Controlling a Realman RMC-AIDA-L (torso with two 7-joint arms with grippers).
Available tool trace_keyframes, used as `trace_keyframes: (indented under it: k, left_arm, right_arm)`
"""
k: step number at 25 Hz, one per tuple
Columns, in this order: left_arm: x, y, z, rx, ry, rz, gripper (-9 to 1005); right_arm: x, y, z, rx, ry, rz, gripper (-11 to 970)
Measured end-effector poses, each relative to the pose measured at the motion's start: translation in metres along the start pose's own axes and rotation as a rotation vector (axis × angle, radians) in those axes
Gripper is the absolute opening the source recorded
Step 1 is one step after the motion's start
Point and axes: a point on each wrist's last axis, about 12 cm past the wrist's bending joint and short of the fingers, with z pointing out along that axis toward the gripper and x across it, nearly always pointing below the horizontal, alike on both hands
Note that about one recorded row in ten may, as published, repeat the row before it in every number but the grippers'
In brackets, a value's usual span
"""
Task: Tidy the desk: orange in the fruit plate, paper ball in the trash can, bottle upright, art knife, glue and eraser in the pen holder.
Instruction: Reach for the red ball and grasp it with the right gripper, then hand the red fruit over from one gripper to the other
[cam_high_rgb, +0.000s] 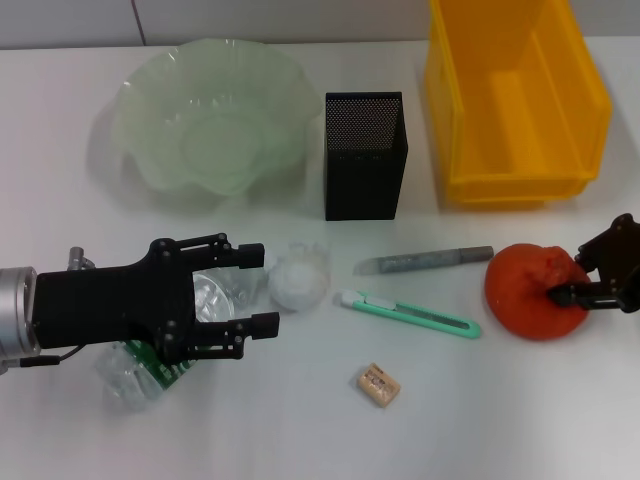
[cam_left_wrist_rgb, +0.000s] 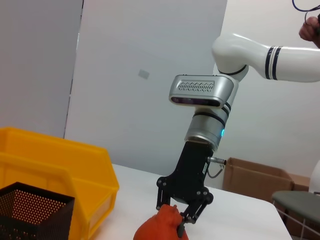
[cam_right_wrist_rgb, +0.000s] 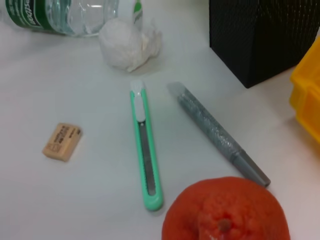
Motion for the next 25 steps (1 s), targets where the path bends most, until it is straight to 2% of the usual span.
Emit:
trace_keyframes:
  k: [4, 14, 19, 25]
  left_arm:
    - [0.0, 0.0, -0.001, -0.009, -0.009, -0.001, 708]
    - [-0.002, 0.002, 0.0, -0.04, -0.049, 0.001, 699]
    - [-0.003, 0.003, 0.002, -0.072, -0.086, 0.0, 695]
    - [-0.003, 0.003, 0.004, -0.078, -0.087, 0.001, 690]
  right_arm:
    - [-0.004, 0.003, -0.006, -0.001, -0.034, -0.021, 263]
    - [-0.008, 0.022, -0.03, -0.027, -0.253, -0.104, 174]
    - [-0.009, 0.032, -0.024, -0.031, -0.4, -0.173, 144]
    - [-0.007, 0.038, -0.014, -0.041, -0.557, -0.199, 104]
